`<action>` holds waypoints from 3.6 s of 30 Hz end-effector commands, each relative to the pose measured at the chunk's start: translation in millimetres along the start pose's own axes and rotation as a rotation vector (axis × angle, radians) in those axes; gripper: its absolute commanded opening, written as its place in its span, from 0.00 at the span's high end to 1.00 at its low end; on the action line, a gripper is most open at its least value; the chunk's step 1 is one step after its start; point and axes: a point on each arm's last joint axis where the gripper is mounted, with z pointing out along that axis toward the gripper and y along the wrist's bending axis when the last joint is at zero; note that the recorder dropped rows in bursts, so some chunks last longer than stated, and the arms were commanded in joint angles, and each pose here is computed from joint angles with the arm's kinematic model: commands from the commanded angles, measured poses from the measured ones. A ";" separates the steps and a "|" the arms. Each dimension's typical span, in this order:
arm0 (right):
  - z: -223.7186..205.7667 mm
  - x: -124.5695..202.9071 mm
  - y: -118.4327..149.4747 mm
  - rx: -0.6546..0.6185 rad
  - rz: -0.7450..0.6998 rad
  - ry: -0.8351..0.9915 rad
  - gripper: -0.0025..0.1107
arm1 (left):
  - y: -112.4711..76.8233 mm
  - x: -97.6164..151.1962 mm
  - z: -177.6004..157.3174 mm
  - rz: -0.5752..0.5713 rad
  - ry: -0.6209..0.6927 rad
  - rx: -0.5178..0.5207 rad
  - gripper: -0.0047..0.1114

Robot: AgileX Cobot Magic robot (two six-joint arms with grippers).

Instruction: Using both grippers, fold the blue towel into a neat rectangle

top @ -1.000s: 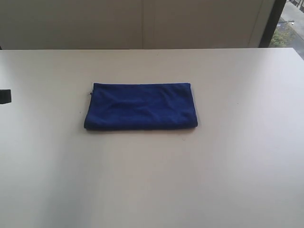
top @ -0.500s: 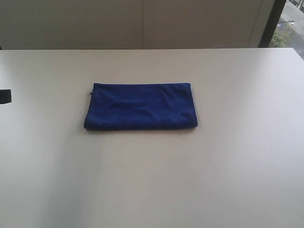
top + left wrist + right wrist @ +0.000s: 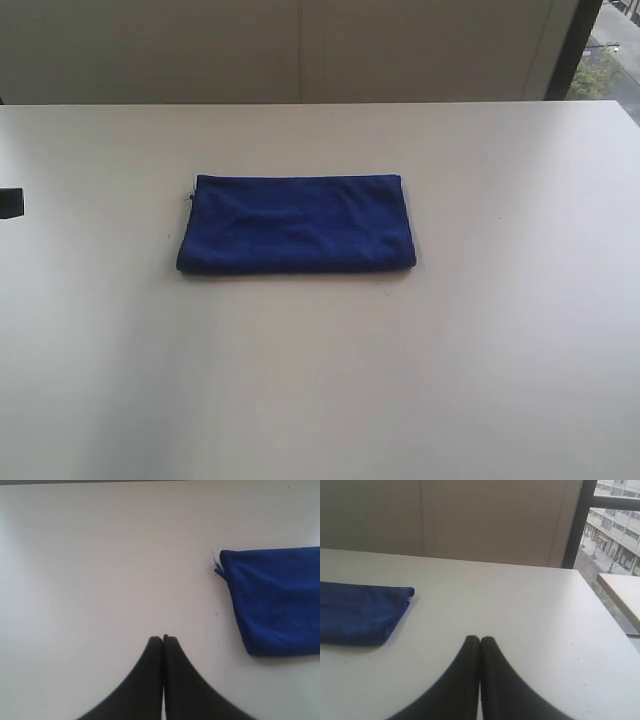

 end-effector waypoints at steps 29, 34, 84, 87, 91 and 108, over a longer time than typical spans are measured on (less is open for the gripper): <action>-1.1 14.6 -1.7 0.023 0.030 0.144 0.98 | -0.4 1.5 -1.7 -0.006 -0.001 0.003 0.96; -1.1 14.6 -1.7 0.023 0.030 0.144 0.98 | -0.4 1.5 -1.7 -0.006 -0.001 0.003 0.96; -1.1 14.6 -1.6 0.022 0.026 0.144 0.98 | -2.7 137.7 -79.2 0.183 -0.187 0.034 0.96; -1.1 14.6 -1.6 0.022 0.026 0.144 0.98 | -2.4 144.6 -81.6 0.187 -0.245 0.031 0.96; -1.1 14.6 -1.6 0.022 0.026 0.144 0.98 | -2.8 146.6 -87.5 0.208 -0.290 0.021 0.96; -1.1 14.6 -1.5 0.021 0.030 0.144 0.98 | 0.3 155.5 -85.6 0.160 -0.190 -0.011 0.96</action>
